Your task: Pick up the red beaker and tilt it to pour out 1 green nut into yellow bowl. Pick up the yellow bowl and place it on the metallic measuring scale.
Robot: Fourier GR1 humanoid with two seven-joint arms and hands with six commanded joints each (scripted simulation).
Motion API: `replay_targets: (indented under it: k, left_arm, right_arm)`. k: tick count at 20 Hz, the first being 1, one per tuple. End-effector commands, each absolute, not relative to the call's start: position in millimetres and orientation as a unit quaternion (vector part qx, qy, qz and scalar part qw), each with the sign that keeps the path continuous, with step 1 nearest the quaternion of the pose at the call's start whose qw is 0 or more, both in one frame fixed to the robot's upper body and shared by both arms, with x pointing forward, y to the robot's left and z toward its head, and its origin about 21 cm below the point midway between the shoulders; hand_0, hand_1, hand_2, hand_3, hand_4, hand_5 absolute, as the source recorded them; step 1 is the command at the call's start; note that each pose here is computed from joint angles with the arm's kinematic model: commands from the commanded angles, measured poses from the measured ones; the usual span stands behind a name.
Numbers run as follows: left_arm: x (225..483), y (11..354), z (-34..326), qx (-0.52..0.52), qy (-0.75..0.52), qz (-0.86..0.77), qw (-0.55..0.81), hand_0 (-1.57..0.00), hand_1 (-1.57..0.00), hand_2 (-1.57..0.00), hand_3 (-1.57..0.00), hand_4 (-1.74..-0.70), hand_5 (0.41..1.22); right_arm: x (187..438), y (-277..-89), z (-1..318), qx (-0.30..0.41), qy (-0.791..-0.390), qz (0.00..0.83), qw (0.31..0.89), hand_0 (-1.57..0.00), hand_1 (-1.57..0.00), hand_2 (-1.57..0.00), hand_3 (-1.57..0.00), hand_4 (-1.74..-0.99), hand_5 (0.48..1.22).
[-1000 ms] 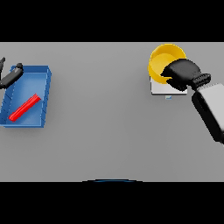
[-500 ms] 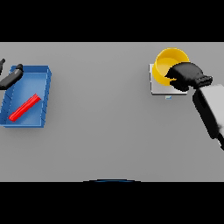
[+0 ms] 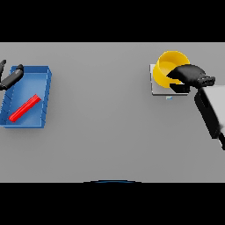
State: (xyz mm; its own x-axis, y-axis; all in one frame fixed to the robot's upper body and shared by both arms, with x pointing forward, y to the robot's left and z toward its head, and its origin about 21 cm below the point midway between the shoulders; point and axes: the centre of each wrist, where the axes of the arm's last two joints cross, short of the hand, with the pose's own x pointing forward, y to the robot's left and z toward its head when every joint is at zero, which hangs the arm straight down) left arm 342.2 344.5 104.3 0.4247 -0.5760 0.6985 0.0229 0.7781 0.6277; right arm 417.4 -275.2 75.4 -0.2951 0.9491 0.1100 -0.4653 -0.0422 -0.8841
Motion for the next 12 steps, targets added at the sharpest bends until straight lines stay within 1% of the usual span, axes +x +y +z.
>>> replay_targets:
  k: [1, 2, 4, 6, 7, 8, 9, 12]
  left_arm:
    - [342.8, 343.3, 104.7, 0.276, -0.504, -0.188, 0.796, 0.00, 0.00, 0.00, 0.00, -0.73, 0.723]
    - [342.2, 341.8, 103.3, 0.274, -0.506, -0.190, 0.795, 0.00, 0.00, 0.00, 0.00, -0.73, 0.717]
    - [342.6, 341.8, 103.3, 0.274, -0.510, -0.191, 0.793, 0.00, 0.00, 0.00, 0.00, -0.72, 0.708]
    - [343.3, 339.7, 101.5, 0.273, -0.506, -0.187, 0.796, 0.00, 0.00, 0.00, 0.00, -0.72, 0.703]
    - [345.9, 339.5, 102.2, 0.274, -0.501, -0.185, 0.800, 0.00, 0.00, 0.00, 0.00, -0.72, 0.700]
    - [341.1, 345.6, 101.7, 0.273, -0.509, -0.186, 0.795, 0.00, 0.00, 0.00, 0.00, -0.72, 0.699]
    - [342.0, 344.6, 101.8, 0.272, -0.510, -0.184, 0.795, 0.00, 0.00, 0.00, 0.00, -0.72, 0.697]
    - [344.4, 339.5, 104.4, 0.273, -0.508, -0.190, 0.795, 0.00, 0.00, 0.00, 0.00, -0.72, 0.693]
  right_arm:
    - [417.1, -274.4, 75.7, -0.270, -0.443, 0.671, 0.529, -0.46, -0.70, -0.80, -0.67, -1.563, 0.971]
    - [417.4, -276.0, 74.4, -0.271, -0.439, 0.674, 0.529, -0.37, -0.58, -0.69, -0.61, -1.539, 0.933]
    - [418.9, -273.8, 73.7, -0.271, -0.436, 0.685, 0.517, -0.24, -0.38, -0.52, -0.53, -1.501, 0.877]
    - [418.3, -276.2, 73.1, -0.267, -0.438, 0.695, 0.504, -0.15, -0.24, -0.37, -0.45, -1.469, 0.842]
    - [420.7, -276.9, 78.1, -0.268, -0.434, 0.693, 0.509, -0.12, -0.19, -0.31, -0.41, -1.456, 0.827]
    - [420.8, -274.7, 74.2, -0.270, -0.427, 0.693, 0.515, -0.10, -0.16, -0.25, -0.38, -1.442, 0.814]
    - [421.2, -275.0, 75.3, -0.270, -0.422, 0.691, 0.522, -0.08, -0.12, -0.20, -0.35, -1.431, 0.799]
    - [419.4, -277.2, 75.4, -0.267, -0.421, 0.688, 0.527, -0.04, -0.06, -0.10, -0.27, -1.410, 0.759]
